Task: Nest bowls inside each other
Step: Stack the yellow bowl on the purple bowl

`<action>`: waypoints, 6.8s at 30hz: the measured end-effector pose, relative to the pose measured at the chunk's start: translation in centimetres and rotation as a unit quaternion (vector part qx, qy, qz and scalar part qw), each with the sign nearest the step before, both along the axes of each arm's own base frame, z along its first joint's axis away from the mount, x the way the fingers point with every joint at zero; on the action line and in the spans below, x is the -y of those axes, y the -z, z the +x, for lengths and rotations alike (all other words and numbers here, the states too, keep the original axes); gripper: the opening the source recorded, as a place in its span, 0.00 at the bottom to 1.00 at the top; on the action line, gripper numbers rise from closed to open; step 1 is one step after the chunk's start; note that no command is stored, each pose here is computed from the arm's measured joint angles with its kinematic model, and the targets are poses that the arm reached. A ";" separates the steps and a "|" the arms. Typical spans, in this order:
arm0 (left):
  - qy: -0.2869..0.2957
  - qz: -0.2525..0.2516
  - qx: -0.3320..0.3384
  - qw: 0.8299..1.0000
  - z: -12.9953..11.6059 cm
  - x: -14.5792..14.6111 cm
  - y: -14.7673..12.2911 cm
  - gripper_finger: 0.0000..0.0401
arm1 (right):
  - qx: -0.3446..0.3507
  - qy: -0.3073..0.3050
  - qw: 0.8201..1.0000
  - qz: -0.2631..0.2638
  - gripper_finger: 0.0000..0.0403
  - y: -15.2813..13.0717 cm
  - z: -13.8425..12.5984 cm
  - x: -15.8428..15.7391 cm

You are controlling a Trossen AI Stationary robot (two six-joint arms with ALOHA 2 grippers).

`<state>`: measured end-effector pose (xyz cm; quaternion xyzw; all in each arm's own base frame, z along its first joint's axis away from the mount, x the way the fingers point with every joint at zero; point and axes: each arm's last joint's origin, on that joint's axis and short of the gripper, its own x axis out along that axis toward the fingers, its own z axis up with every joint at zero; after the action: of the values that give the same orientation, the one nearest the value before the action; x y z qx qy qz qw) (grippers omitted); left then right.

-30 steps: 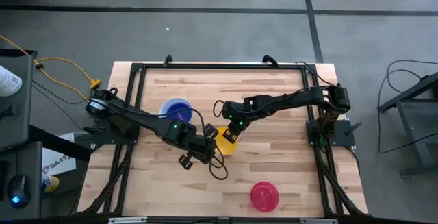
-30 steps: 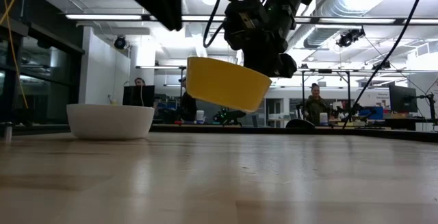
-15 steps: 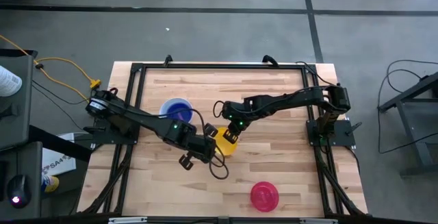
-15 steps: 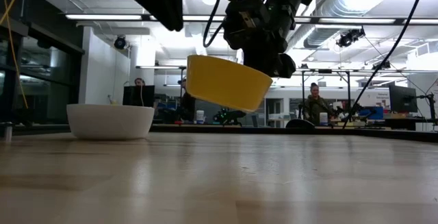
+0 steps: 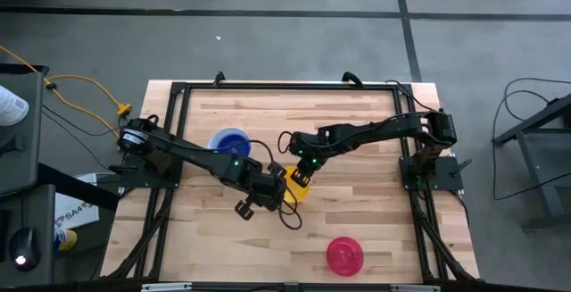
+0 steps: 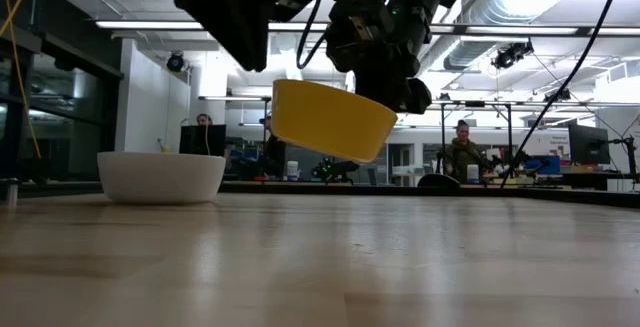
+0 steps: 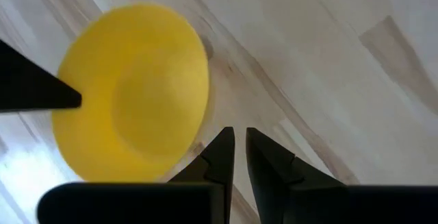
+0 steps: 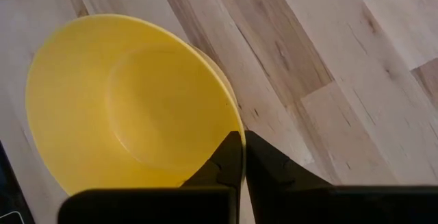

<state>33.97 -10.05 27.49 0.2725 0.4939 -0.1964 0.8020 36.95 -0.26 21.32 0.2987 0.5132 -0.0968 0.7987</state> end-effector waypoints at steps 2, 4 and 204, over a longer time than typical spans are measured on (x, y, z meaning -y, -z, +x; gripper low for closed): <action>0.005 -0.001 0.008 1.000 0.1 0.0 -0.1 0.09 | 0.000 0.000 1.000 0.000 0.01 0.0 0.0 0.0; 0.010 0.000 0.011 1.000 0.1 0.1 -0.2 0.09 | 0.000 0.000 1.000 -0.001 0.01 0.0 0.0 0.0; -0.316 0.030 0.080 0.945 -15.7 -5.9 4.5 0.00 | 0.145 0.011 0.986 -0.085 0.36 -9.4 -6.3 -9.4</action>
<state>18.32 -4.19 22.98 0.1416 0.4944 0.1043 0.8512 30.69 9.13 30.75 0.2459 0.3787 -0.1049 0.8861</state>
